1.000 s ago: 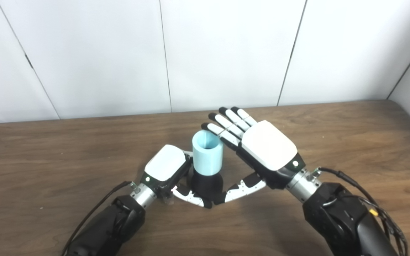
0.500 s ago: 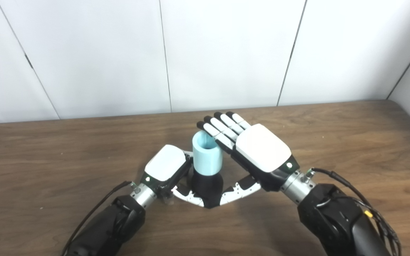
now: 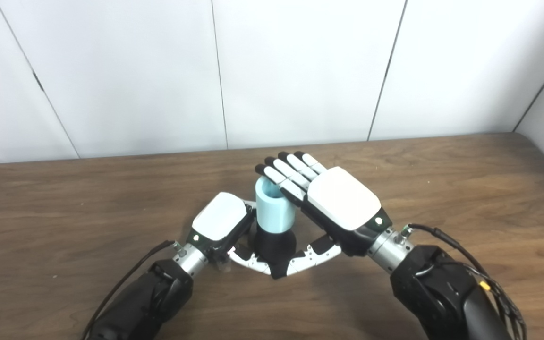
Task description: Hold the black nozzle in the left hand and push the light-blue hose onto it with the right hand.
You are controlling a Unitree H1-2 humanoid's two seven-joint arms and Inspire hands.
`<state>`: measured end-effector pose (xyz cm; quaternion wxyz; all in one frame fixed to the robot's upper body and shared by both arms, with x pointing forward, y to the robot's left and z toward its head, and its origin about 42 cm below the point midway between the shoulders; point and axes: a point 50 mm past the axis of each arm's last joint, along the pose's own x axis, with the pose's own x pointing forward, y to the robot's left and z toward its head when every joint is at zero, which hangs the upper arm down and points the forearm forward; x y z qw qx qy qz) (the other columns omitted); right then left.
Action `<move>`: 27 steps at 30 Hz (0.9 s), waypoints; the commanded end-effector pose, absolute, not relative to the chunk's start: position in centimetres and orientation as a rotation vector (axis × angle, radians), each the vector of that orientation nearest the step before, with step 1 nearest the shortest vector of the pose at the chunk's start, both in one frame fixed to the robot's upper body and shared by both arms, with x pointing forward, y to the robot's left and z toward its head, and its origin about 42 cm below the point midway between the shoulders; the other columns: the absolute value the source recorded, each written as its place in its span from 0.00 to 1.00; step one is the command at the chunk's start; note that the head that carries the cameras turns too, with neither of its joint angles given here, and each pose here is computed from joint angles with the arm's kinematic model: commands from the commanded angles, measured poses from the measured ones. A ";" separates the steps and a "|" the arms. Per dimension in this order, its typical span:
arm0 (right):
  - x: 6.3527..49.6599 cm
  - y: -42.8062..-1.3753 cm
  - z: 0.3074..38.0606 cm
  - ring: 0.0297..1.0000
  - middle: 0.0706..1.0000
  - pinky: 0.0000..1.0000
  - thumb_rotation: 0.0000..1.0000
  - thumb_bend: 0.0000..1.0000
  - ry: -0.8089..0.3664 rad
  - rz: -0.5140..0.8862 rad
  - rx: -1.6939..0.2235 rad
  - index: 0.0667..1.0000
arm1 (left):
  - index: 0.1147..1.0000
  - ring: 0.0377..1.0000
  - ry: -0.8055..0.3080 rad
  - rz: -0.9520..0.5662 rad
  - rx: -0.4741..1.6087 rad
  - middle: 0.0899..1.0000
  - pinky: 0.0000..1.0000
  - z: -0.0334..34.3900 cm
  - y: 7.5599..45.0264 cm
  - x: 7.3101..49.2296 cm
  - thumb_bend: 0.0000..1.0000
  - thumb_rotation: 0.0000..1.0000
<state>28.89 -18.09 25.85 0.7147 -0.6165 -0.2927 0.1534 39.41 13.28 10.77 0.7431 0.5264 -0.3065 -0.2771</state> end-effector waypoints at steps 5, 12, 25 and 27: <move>28.1 -17.6 28.1 1.00 0.99 1.00 0.87 0.85 -0.734 0.338 -1.366 0.94 | 0.46 0.38 -0.332 -0.901 1.170 0.41 0.33 -0.9 13.6 29.9 0.50 0.00; 27.8 -17.7 27.1 0.96 0.85 1.00 0.81 0.89 -0.724 0.377 -1.361 0.80 | 0.47 0.38 -0.331 -0.900 1.169 0.40 0.32 -0.8 13.7 29.9 0.50 0.00; 27.8 -17.7 26.4 0.90 0.78 0.94 0.83 0.89 -0.650 0.434 -1.387 0.75 | 0.48 0.37 -0.336 -0.901 1.171 0.40 0.33 -0.7 13.7 29.8 0.50 0.00; 27.9 -17.7 26.1 0.90 0.78 0.93 0.83 0.89 -0.625 0.448 -1.399 0.76 | 0.47 0.38 -0.333 -0.903 1.177 0.40 0.33 -0.6 13.7 29.8 0.50 0.00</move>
